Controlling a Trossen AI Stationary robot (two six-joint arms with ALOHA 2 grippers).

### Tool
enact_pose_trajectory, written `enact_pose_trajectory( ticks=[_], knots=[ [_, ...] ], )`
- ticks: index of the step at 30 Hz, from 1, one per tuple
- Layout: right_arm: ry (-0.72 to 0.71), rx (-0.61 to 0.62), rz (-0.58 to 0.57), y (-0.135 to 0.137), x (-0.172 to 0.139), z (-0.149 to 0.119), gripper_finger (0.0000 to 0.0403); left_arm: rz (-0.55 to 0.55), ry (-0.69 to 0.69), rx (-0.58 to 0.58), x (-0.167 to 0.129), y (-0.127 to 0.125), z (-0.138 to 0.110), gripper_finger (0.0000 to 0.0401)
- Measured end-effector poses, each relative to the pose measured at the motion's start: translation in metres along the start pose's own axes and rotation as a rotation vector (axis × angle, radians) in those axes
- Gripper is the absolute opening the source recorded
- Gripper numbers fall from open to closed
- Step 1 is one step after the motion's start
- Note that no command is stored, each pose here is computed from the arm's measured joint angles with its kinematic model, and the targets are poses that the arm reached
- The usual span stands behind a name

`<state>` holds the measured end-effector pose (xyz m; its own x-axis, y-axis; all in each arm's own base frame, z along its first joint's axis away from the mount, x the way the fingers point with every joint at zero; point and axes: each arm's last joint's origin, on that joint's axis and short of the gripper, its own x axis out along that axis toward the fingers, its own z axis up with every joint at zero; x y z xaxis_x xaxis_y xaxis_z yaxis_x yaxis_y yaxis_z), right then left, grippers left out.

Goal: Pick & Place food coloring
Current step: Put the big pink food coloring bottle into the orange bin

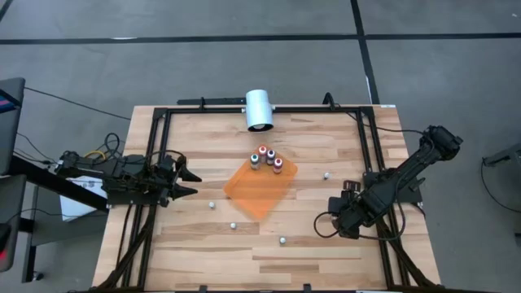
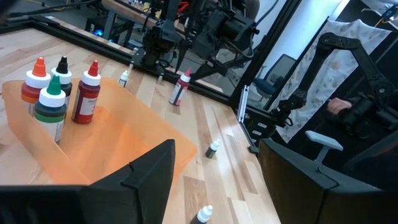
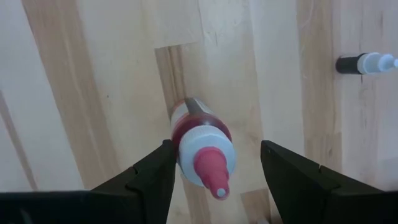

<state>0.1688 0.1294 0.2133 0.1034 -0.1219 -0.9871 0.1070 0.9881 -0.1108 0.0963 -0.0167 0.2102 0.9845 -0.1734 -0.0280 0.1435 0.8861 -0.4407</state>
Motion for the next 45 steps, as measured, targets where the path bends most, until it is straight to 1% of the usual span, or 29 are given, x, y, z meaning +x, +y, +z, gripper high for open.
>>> enact_pose_trajectory(
  ticks=[8,17,25,29,36,39,41,45],
  knots=[
    [-0.008,0.006,0.012,0.003,0.004,0.004,0.0221,-0.01,0.014,0.0,0.0,0.0,-0.001,0.0224],
    [0.031,-0.003,-0.023,0.008,0.013,0.006,0.0221,-0.011,0.015,-0.001,0.0,0.0,-0.001,0.0224],
    [0.043,-0.007,-0.024,0.007,0.013,0.005,0.0219,-0.011,0.015,-0.003,0.0,0.0,-0.001,0.0224],
    [0.056,-0.005,-0.01,0.007,0.013,0.005,0.0202,-0.011,0.016,-0.003,0.0,0.0,-0.001,0.0224],
    [0.068,-0.005,0.001,0.008,0.013,0.004,0.0142,-0.011,0.016,-0.003,0.0,0.0,-0.001,0.0224],
    [0.068,-0.002,0.003,0.008,0.013,0.004,0.013,-0.011,0.016,-0.002,0.0,0.0,-0.001,0.0224],
    [0.067,-0.002,0.003,0.008,0.013,0.004,0.0134,-0.011,0.016,-0.002,0.0,0.0,-0.001,0.0224],
    [0.065,0.007,0.005,0.008,0.013,0.005,0.0156,-0.011,0.016,-0.002,0.0,0.0,-0.001,0.0224]
  ],
)
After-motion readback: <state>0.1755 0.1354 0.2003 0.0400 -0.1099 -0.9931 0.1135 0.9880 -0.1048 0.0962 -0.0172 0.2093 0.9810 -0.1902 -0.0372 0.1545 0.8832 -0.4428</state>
